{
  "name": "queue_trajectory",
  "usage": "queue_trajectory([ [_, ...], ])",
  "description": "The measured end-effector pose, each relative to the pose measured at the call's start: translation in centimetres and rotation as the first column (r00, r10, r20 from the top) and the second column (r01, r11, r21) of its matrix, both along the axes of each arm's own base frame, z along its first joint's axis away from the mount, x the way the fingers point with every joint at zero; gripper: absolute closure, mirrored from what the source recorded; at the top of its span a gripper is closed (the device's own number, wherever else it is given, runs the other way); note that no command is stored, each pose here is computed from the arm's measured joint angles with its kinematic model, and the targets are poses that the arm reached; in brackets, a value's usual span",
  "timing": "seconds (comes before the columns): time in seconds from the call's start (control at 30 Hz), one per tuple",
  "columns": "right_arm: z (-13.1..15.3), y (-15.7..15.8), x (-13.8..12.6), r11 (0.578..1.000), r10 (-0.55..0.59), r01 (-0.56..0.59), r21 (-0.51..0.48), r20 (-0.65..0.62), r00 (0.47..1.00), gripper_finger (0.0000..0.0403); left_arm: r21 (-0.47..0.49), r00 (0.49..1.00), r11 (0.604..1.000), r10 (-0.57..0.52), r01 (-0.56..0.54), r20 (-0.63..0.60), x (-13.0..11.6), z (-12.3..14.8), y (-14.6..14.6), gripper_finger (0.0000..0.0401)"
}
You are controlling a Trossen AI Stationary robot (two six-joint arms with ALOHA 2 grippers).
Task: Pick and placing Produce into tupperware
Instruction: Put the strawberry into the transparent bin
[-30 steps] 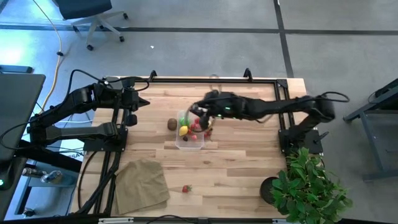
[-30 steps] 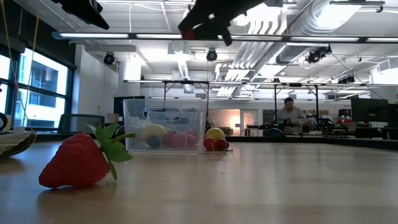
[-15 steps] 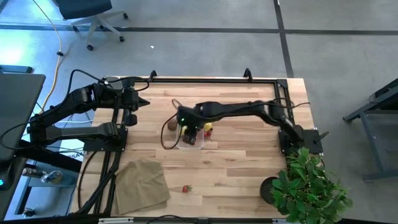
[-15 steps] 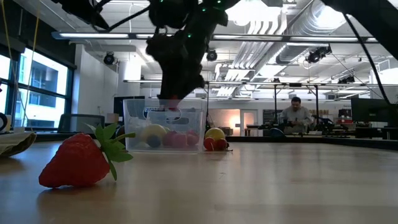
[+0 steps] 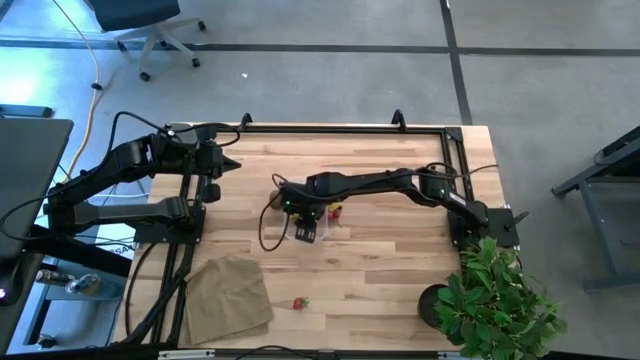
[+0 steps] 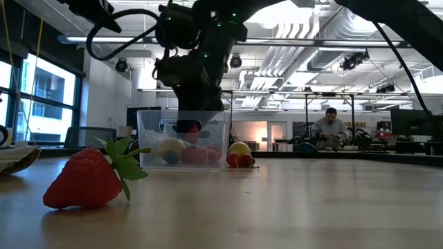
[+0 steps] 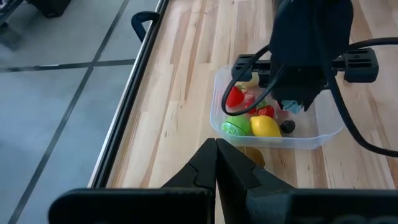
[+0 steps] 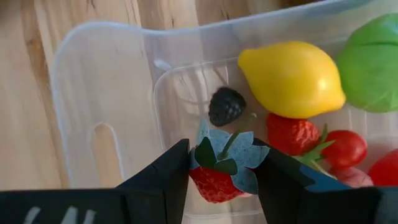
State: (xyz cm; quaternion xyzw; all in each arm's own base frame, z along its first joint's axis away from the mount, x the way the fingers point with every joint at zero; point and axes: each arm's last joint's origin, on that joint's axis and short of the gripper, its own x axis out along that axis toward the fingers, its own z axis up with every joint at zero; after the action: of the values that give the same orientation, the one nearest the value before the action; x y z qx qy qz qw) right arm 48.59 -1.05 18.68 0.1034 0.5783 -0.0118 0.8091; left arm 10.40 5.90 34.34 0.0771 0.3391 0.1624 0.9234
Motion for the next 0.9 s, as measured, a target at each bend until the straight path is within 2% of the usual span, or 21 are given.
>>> queue_trajectory([
  [0.13, -0.1, 0.0, 0.1, 1.0, -0.004, 0.004, 0.0, 0.002, 1.0, 0.0254, 0.0, 1.0, 1.0, 0.0, 0.0, 0.0, 0.0, 0.0, 0.0, 0.04],
  [0.47, -1.4, -0.2, 0.5, 0.997, -0.01, 0.01, 0.07, -0.005, 1.0, 0.0253, 0.0, 1.0, 1.0, 0.0, 0.0, 0.0, 0.0, 0.0, 0.0, 0.04],
  [0.7, -1.4, -0.1, 0.6, 0.997, -0.011, 0.011, 0.071, 0.002, 1.0, 0.0253, 0.0, 1.0, 1.0, 0.0, 0.0, 0.0, 0.0, 0.0, 0.0, 0.04],
  [0.9, -1.4, -0.4, 0.6, 0.997, -0.03, 0.03, 0.073, 0.001, 1.0, 0.0219, 0.0, 1.0, 1.0, 0.0, 0.0, 0.0, 0.0, 0.0, 0.0, 0.04],
])
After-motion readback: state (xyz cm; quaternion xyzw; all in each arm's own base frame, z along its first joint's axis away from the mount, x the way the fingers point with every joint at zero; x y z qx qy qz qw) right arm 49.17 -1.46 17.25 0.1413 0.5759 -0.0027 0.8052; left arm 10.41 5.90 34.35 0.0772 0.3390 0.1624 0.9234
